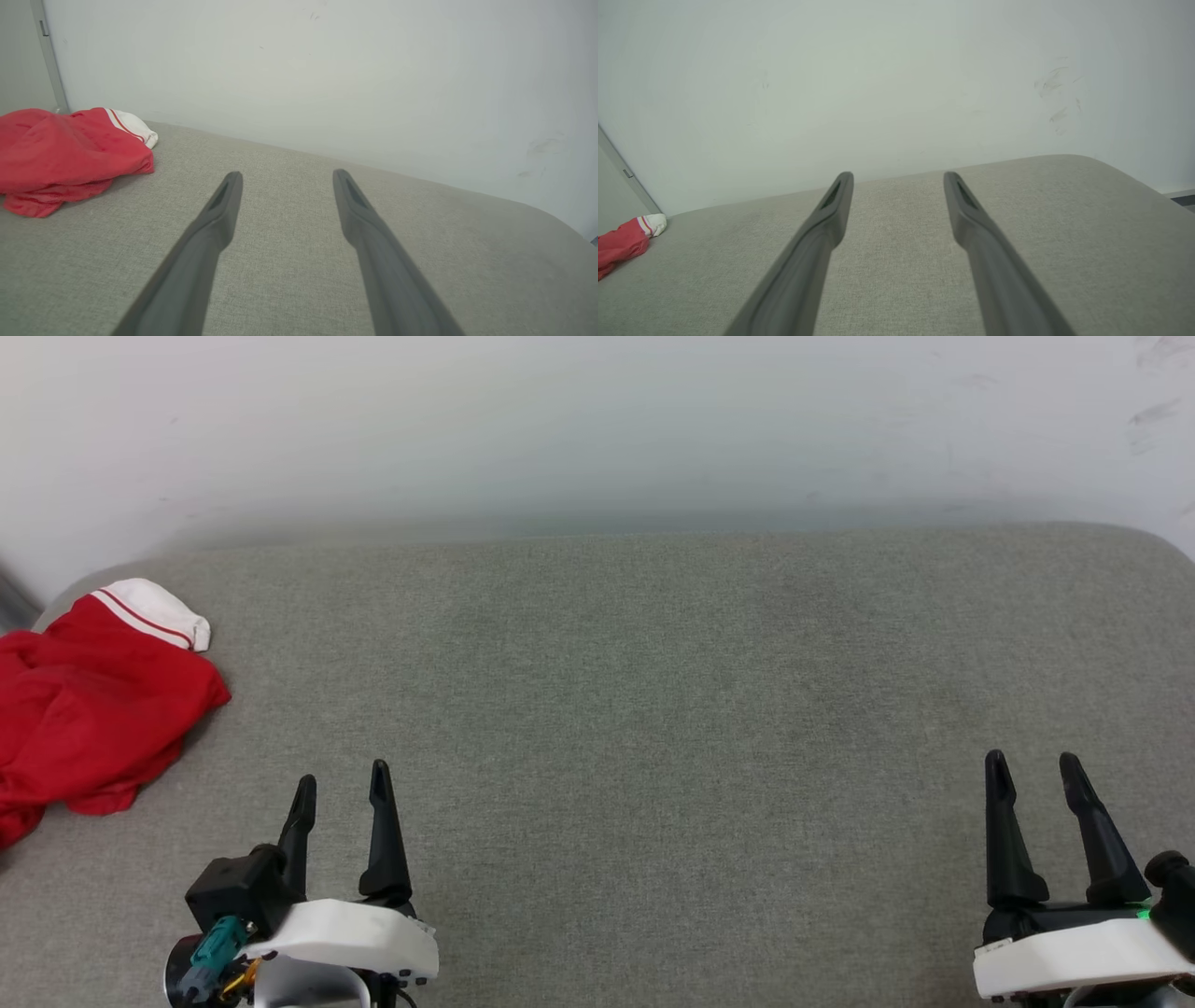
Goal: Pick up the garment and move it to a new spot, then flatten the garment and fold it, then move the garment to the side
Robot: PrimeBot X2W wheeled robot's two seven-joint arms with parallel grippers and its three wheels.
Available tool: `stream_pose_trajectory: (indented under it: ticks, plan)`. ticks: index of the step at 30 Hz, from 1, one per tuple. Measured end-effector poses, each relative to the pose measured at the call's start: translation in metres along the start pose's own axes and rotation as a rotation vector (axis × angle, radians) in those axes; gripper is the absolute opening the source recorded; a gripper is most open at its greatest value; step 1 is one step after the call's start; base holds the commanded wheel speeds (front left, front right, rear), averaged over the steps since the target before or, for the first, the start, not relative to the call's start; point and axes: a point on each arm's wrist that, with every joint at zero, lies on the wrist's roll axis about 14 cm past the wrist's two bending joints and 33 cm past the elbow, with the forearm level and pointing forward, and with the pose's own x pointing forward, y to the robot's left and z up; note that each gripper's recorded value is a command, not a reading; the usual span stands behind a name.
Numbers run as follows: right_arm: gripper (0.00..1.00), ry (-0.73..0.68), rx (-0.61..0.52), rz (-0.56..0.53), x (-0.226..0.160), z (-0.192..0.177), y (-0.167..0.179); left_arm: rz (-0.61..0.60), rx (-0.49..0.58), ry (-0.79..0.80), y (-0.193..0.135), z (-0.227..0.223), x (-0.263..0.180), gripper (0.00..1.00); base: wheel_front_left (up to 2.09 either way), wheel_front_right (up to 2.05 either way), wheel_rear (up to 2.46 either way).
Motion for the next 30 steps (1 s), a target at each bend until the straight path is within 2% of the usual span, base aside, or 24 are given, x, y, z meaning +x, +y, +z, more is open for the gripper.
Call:
stream_pose_trajectory:
  ticks: [30]
  plan:
    - [1.0, -0.036, -0.137, 0.021, -0.009, 0.005, 0.002, -0.073, 0.207, -0.039, -0.011, -0.003, -0.01, 1.0, 0.0, 0.0, 0.0]
